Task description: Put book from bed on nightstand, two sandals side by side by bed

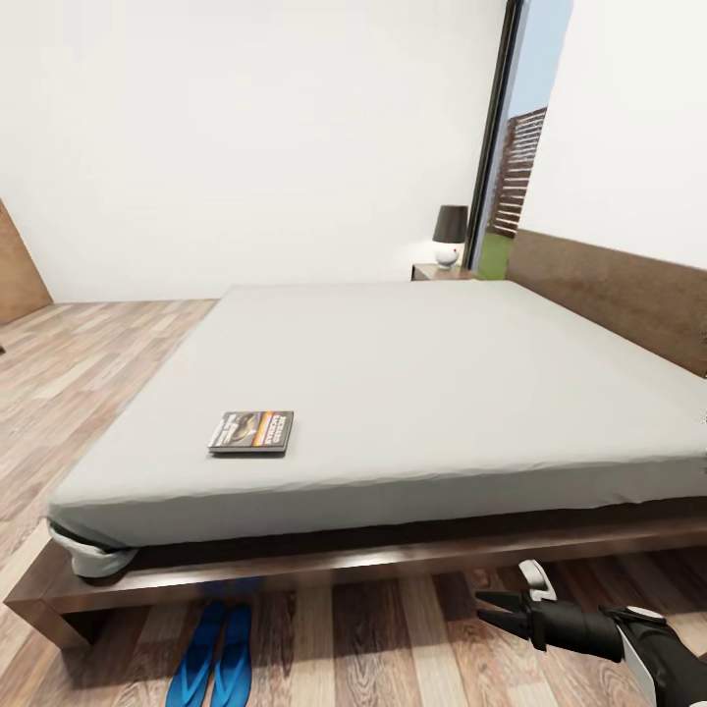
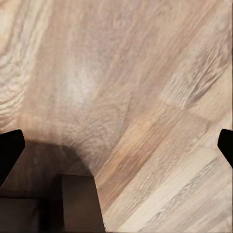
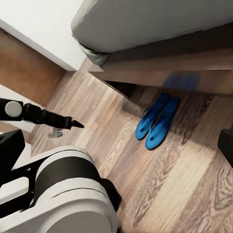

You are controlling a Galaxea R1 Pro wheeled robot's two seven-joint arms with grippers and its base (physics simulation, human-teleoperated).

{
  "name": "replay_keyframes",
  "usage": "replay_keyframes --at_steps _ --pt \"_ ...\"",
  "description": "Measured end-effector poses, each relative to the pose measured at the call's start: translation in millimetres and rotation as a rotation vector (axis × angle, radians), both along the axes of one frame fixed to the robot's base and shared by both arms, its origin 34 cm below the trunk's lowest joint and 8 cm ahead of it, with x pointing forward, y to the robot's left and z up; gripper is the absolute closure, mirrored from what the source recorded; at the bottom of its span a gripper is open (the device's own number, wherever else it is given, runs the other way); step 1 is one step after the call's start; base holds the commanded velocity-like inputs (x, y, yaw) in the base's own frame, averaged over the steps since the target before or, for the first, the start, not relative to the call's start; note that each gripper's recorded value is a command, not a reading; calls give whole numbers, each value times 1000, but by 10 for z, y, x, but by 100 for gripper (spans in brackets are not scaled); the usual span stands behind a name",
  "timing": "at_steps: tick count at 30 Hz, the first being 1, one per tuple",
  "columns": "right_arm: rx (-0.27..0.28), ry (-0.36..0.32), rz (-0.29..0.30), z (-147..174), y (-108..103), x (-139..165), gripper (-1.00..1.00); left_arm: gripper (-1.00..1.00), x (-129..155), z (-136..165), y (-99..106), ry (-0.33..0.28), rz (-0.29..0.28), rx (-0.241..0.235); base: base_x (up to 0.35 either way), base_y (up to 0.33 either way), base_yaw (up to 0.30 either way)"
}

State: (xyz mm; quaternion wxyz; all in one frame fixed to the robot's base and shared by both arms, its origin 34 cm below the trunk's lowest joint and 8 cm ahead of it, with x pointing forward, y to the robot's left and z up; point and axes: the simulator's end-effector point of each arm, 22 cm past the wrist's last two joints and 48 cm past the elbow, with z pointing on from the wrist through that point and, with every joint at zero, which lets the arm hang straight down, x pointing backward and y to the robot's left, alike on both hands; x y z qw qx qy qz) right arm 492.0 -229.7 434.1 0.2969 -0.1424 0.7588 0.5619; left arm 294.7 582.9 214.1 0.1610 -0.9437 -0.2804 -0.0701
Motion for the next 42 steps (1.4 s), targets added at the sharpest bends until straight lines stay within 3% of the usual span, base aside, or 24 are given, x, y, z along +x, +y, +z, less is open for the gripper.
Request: replay_keyframes --at_steps 4,12,18,23,24,25,27,28,29,31,36,42 --pt "0 -4 0 18 0 3 -100 -100 -93 68 170 -23 60 18 0 0 0" --pt "0 -36 0 159 0 22 -100 -100 -140 281 499 -78 112 67 0 0 0" --pt "1 -40 0 176 3 24 -100 -100 -201 415 751 -125 188 106 0 0 0" --pt "1 -40 0 176 1 24 -100 -100 -141 585 1018 -252 338 142 0 0 0" --pt "1 -40 0 176 1 24 -100 -100 -141 586 1020 -254 339 142 0 0 0" --pt "1 -40 0 176 1 24 -100 -100 -99 651 1111 -322 414 157 0 0 0" --pt "0 -39 0 176 0 23 -100 -100 -57 722 1204 -396 490 177 0 0 0" --pt "0 -39 0 176 0 23 -100 -100 -57 723 1206 -397 492 177 0 0 0" --pt "0 -39 0 176 0 23 -100 -100 -37 780 1279 -452 551 194 0 0 0" --pt "0 -40 0 177 0 24 -100 -100 -55 814 1330 -487 591 209 0 0 0" --pt "0 -40 -1 176 0 24 -100 -100 -218 810 1373 -503 625 231 0 0 0" --pt "1 -40 -1 177 -2 25 -100 -100 -554 756 1385 -473 627 253 0 0 0"
